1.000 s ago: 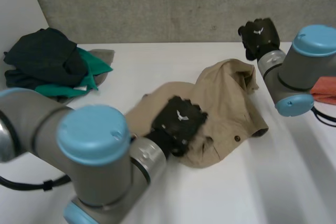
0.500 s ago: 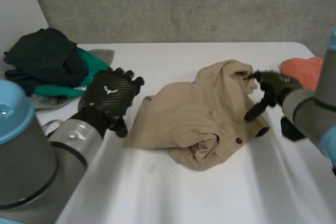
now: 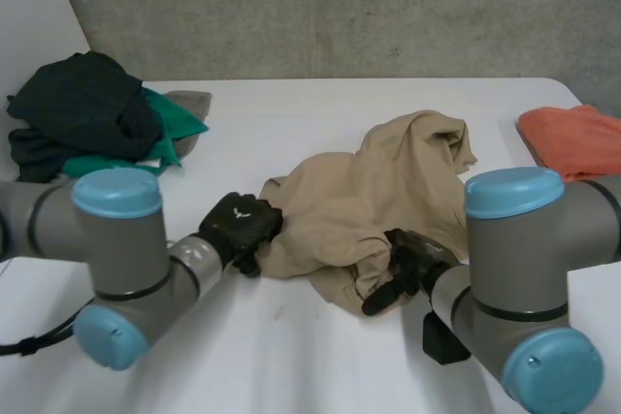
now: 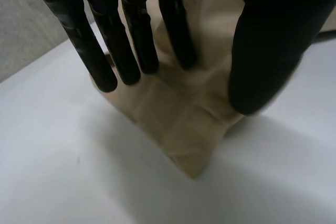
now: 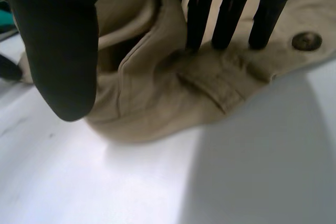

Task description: Fold the laundry.

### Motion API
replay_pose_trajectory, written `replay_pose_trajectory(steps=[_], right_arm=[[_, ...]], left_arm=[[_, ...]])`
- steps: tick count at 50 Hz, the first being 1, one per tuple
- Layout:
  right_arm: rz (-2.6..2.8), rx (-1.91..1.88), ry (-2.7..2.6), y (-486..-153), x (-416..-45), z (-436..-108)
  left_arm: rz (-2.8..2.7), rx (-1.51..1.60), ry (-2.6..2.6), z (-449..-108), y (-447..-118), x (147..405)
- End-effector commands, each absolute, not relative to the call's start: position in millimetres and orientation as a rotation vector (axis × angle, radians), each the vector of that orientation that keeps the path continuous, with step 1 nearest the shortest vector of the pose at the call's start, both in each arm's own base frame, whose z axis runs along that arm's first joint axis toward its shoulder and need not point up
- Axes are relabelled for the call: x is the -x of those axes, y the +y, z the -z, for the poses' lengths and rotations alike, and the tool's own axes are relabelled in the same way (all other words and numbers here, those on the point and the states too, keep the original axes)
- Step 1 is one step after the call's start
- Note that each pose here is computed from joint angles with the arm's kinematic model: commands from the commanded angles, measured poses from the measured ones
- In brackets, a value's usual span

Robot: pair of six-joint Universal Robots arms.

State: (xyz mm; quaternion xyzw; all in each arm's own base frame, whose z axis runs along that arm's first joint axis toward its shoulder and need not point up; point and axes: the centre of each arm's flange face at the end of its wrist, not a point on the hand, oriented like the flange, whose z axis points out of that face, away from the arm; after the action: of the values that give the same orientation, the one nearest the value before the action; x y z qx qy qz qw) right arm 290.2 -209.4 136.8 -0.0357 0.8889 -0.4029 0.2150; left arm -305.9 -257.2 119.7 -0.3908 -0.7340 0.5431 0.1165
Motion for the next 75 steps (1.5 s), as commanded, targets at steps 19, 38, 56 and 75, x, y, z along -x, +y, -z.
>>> replay_pose_trajectory(steps=[19, 38, 56, 75], right_arm=[[2.378, 0.969, 1.841, -252, -282, -378], [2.083, 1.161, 2.119, -329, -293, -321], [3.099, 0.466, 0.929, -389, -321, -421], [1.892, 1.558, 2.090, -334, -312, -203]], left_arm=[[-2.542, 0.580, -1.436, -406, -220, 280], [-2.215, 0.871, -1.875, -273, -294, 324], [-2.819, 0.319, -0.876, -448, -350, 320], [-2.097, 0.910, -1.889, -198, -299, 307]])
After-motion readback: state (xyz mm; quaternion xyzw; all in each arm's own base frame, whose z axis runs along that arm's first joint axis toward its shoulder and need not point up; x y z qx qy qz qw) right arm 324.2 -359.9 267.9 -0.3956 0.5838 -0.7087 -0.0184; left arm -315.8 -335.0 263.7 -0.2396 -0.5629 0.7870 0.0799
